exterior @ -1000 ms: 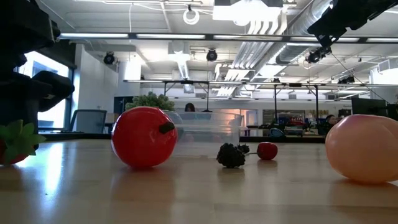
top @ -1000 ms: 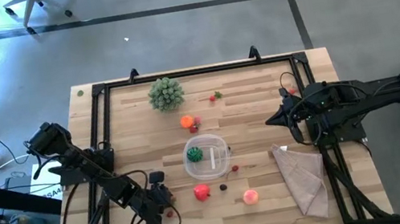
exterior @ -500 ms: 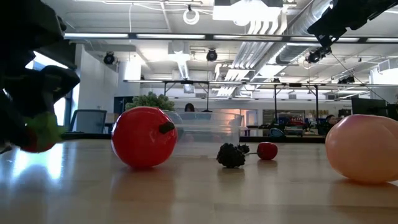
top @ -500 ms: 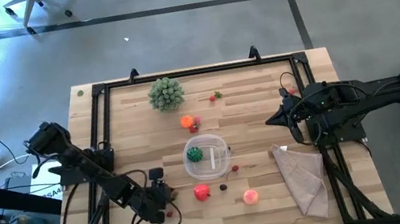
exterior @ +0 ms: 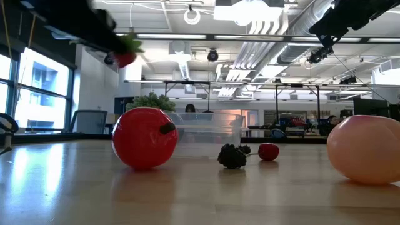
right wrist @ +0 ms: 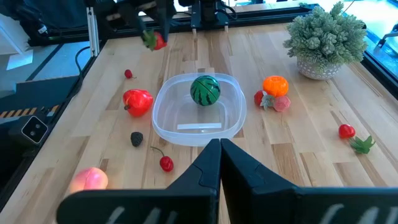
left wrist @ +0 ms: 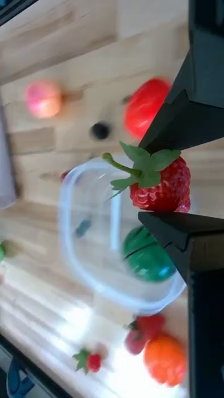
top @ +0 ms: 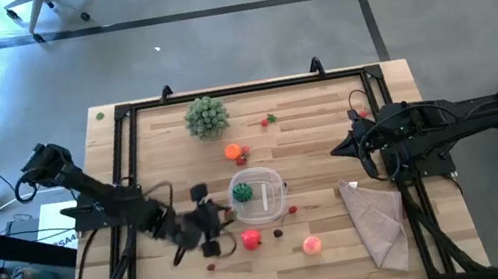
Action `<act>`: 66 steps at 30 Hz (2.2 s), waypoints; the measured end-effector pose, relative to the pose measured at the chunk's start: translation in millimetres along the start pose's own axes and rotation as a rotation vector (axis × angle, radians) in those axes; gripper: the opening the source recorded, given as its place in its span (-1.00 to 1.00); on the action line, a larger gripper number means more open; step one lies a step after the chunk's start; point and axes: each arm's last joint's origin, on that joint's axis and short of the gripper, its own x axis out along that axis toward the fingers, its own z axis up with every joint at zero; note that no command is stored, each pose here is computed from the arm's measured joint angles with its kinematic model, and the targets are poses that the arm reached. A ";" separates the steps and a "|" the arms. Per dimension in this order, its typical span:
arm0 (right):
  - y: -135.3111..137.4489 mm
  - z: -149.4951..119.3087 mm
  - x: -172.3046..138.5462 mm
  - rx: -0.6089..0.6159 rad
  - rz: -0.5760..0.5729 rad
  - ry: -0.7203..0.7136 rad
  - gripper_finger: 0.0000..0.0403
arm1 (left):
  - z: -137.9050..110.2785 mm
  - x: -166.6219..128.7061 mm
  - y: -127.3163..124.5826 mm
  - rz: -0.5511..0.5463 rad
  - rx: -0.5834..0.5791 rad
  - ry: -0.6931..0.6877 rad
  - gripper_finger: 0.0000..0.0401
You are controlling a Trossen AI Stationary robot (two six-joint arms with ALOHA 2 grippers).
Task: Pick and placing Produce into tupperware
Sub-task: Put the bottom strawberry into the transparent container, then put the bottom cherry into the transparent container
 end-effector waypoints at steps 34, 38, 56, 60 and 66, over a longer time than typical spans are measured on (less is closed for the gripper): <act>0.0 0.0 0.1 0.000 0.000 0.001 -1.00 | -6.7 103.5 55.8 -0.216 -0.054 0.311 -0.31; 0.0 0.0 0.1 0.000 0.000 0.001 -1.00 | -6.9 103.5 55.8 -0.216 -0.054 0.313 -0.31; 0.0 0.0 0.1 0.000 0.000 0.001 -1.00 | -9.2 102.8 56.2 -0.209 -0.078 0.341 -0.05; 0.0 0.0 0.1 0.000 0.000 0.001 -1.00 | -8.8 102.8 55.8 -0.221 -0.081 0.338 0.02; 0.0 0.0 0.0 0.000 0.000 0.001 -1.00 | 12.2 100.0 53.2 -0.297 -0.120 0.355 0.02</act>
